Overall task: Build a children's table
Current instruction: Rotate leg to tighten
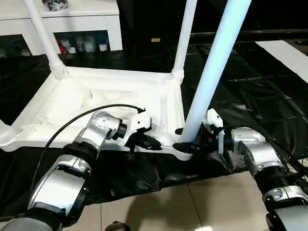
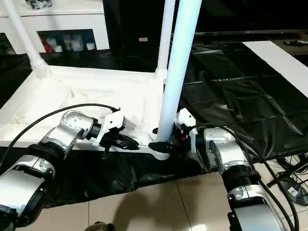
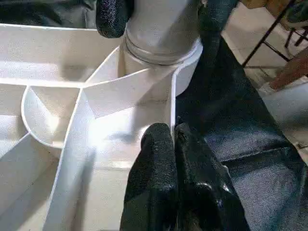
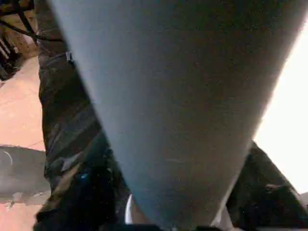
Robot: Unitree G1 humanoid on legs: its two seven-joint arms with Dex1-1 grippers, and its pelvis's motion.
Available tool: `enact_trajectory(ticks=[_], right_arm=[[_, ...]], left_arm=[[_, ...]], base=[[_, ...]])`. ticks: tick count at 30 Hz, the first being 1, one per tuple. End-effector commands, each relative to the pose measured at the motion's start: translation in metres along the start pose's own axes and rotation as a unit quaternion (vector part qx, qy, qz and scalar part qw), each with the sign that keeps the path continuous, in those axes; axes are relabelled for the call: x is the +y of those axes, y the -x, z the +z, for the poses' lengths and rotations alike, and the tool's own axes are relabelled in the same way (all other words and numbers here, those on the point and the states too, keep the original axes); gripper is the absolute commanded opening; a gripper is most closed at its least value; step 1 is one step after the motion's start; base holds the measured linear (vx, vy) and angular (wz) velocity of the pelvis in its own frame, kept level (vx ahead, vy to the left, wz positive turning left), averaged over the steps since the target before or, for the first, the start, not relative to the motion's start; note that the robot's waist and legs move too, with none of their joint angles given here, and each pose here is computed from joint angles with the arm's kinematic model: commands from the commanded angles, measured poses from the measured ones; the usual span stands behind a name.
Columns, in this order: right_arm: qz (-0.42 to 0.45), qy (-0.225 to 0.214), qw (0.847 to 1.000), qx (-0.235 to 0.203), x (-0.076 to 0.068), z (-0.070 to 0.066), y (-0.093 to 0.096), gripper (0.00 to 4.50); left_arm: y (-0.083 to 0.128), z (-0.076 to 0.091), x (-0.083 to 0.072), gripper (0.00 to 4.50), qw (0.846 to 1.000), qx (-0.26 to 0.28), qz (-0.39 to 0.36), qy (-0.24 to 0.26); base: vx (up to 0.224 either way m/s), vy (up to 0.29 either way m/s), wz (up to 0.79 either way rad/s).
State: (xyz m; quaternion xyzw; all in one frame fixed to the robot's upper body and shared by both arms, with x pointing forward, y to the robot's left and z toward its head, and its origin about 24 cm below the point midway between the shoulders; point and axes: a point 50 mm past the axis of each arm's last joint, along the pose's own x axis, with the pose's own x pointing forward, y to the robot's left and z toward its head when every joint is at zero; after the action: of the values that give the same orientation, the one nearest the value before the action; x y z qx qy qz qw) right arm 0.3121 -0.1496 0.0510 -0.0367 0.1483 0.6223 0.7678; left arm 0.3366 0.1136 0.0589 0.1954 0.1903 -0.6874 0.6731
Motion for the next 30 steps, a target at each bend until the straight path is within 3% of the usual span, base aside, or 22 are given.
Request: enact_trajectory(ticks=[1, 4, 11, 15, 16, 18, 22, 26, 30], right_arm=[[0.089, -0.012, 0.995, 0.033, 0.017, -0.011, -0.021, 2.43], [0.094, -0.012, 0.995, 0.035, 0.018, -0.011, -0.021, 2.18], [0.092, -0.02, 0.995, 0.028, 0.022, -0.014, -0.023, 2.09], [-0.005, -0.034, 0.999, 0.001, 0.013, -0.016, -0.03, 2.07], [-0.092, -0.037, 0.995, -0.012, 0.005, -0.018, -0.035, 2.06], [-0.122, -0.043, 0.992, -0.012, 0.002, -0.02, -0.037, 2.04], [-0.24, -0.075, 0.968, -0.022, -0.01, -0.022, -0.052, 1.97], [-0.317, -0.114, 0.941, -0.029, -0.016, -0.016, -0.073, 1.94], [-0.34, -0.117, 0.933, -0.03, -0.017, -0.006, -0.091, 1.94]], left_arm=[[0.001, 0.018, 0.009, 0.0, 0.999, -0.016, 0.025, -0.025], [0.002, 0.018, 0.009, 0.0, 0.999, -0.015, 0.022, -0.025], [0.002, 0.015, 0.009, 0.0, 0.999, -0.015, 0.029, -0.021], [-0.001, 0.015, 0.014, 0.0, 0.997, -0.006, 0.076, -0.014], [-0.008, 0.021, 0.018, 0.0, 0.994, -0.019, 0.11, -0.002], [-0.011, 0.023, 0.019, 0.0, 0.993, -0.025, 0.117, 0.004], [-0.038, 0.036, 0.018, 0.0, 0.99, -0.045, 0.133, 0.015], [-0.061, 0.048, 0.013, 0.0, 0.988, -0.061, 0.138, 0.021], [-0.07, 0.055, 0.011, 0.0, 0.988, -0.063, 0.144, 0.012]], base=[[0.0, 0.0, 0.0], [0.0, 0.0, 0.0], [0.0, 0.0, 0.0], [0.0, 0.0, 0.0], [0.0, 0.0, 0.0], [0.0, 0.0, 0.0], [0.0, 0.0, 0.0], [0.0, 0.0, 0.0], [0.0, 0.0, 0.0]])
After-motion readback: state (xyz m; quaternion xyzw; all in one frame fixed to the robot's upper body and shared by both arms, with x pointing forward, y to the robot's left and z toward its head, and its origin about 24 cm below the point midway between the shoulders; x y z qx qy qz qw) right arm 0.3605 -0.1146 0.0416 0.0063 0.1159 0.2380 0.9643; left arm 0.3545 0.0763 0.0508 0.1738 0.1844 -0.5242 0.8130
